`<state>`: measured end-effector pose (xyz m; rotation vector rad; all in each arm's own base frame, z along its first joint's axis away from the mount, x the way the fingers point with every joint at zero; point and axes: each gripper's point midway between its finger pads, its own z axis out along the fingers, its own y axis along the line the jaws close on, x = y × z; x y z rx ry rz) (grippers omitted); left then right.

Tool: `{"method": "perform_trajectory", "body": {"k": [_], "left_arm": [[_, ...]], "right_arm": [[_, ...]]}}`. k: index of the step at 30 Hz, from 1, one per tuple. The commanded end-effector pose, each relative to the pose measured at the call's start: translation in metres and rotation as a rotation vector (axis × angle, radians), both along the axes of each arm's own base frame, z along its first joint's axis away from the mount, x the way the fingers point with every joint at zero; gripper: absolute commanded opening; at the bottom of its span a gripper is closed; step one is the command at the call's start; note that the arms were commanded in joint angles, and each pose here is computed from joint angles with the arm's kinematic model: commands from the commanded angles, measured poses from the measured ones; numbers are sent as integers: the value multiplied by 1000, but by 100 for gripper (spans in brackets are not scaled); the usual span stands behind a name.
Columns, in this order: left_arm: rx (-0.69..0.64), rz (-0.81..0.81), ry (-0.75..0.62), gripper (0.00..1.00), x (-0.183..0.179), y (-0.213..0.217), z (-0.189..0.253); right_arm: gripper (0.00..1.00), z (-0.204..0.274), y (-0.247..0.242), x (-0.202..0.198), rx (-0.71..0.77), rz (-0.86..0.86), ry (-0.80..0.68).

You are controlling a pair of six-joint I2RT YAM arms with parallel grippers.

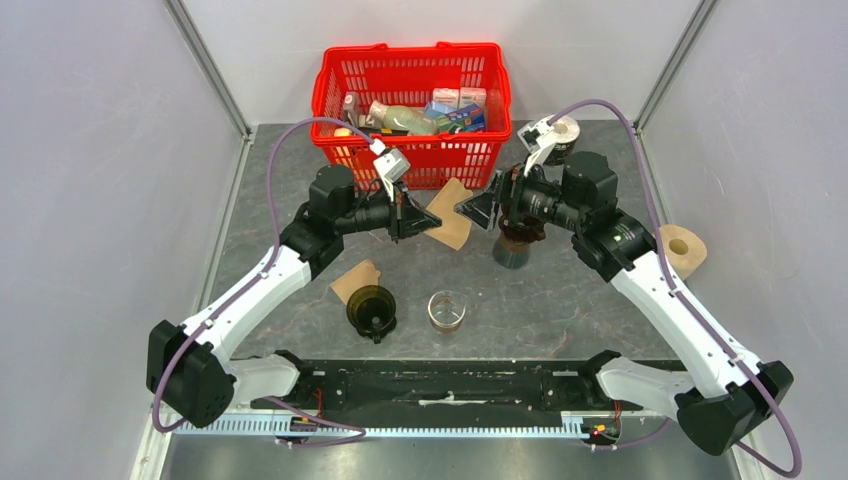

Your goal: Place the coffee filter in the dripper

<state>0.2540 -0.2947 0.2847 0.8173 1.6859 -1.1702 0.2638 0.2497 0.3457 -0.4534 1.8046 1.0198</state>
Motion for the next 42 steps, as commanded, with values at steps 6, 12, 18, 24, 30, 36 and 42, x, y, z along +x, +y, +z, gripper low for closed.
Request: {"method": "perform_trajectory", "body": {"k": [6,12,18,24,30,36,42], "left_arm": [[-25,-39,-41,2,-6,-3,16],[-29,-57,-42,2,-9,-3,17],[-34,-84,-46,2,-16,-3,18],[-37,-105,-58,2,-20,-4,18],[-35,-99,-58,2,-19,-3,18],[-31,-77,-51,2,-14,-3,17],[-2,-29,-47,2,-6,0,12]], "right_arm": [[97,32,14,-12,50,127,-64],[97,30,17,-12,49,142,-60],[97,28,19,-6,45,131,-46],[97,26,15,-1,29,93,-49],[97,22,7,5,3,39,-52],[97,23,11,-1,7,84,-44],[97,29,11,-14,24,122,-60]]}}
